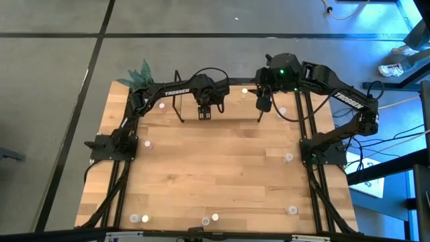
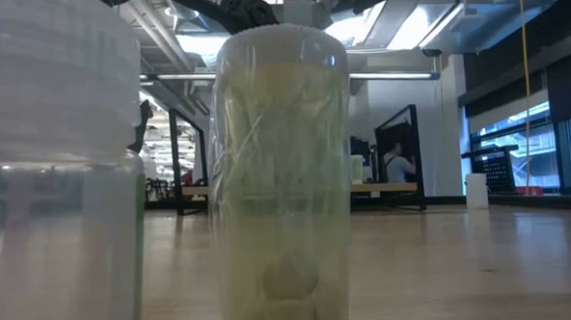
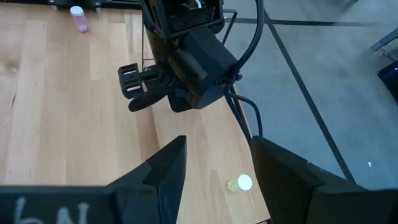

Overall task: Pick and place medicine bottles onto shelf by color
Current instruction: Put the middle white pill bottle on the shelf

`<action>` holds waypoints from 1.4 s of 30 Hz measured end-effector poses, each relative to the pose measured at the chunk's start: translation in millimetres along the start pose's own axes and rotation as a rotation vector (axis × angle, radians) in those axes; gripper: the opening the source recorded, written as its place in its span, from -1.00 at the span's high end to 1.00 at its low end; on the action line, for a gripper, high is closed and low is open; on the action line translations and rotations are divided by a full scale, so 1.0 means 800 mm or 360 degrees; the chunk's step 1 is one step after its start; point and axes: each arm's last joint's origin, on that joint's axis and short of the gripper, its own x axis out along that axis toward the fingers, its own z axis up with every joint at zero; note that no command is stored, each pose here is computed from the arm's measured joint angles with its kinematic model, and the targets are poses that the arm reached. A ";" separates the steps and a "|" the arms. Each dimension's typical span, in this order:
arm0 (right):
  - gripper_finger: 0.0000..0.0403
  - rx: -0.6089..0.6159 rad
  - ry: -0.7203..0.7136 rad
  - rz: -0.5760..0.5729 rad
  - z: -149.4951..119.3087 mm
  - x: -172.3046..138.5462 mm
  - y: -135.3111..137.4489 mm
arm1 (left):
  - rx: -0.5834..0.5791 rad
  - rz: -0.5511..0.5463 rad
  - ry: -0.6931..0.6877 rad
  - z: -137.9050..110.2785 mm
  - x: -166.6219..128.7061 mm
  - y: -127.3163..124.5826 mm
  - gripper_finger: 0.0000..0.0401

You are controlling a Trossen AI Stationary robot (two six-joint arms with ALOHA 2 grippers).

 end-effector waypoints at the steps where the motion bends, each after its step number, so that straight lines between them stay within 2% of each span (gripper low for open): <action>1: 0.10 0.0000 0.0001 0.0000 0.000 0.000 0.000 | 0.0000 0.0000 0.0000 0.000 0.000 0.000 0.08; 13: 0.10 0.0000 0.0000 0.0001 0.000 0.000 0.000 | -0.0006 0.0039 -0.0024 0.000 -0.013 -0.001 -0.02; 22: 0.10 0.0000 0.0000 0.0001 0.000 0.000 0.000 | -0.0023 0.0225 -0.0163 0.012 -0.055 0.006 -0.02; 26: 0.10 0.0000 0.0000 0.0001 0.000 0.000 0.000 | -0.0035 0.0253 -0.0179 0.010 -0.078 0.009 -0.02; 34: 0.10 0.0000 0.0000 0.0000 0.000 0.000 0.000 | -0.0086 0.0209 -0.0079 -0.002 -0.112 -0.010 -0.03; 38: 0.10 0.0000 0.0000 0.0000 0.000 0.000 0.000 | -0.0069 0.0131 -0.0031 -0.003 -0.111 -0.027 0.00; 42: 0.10 0.0000 0.0000 0.0001 0.000 0.000 0.000 | -0.0061 -0.0024 -0.0021 -0.002 -0.098 -0.034 0.13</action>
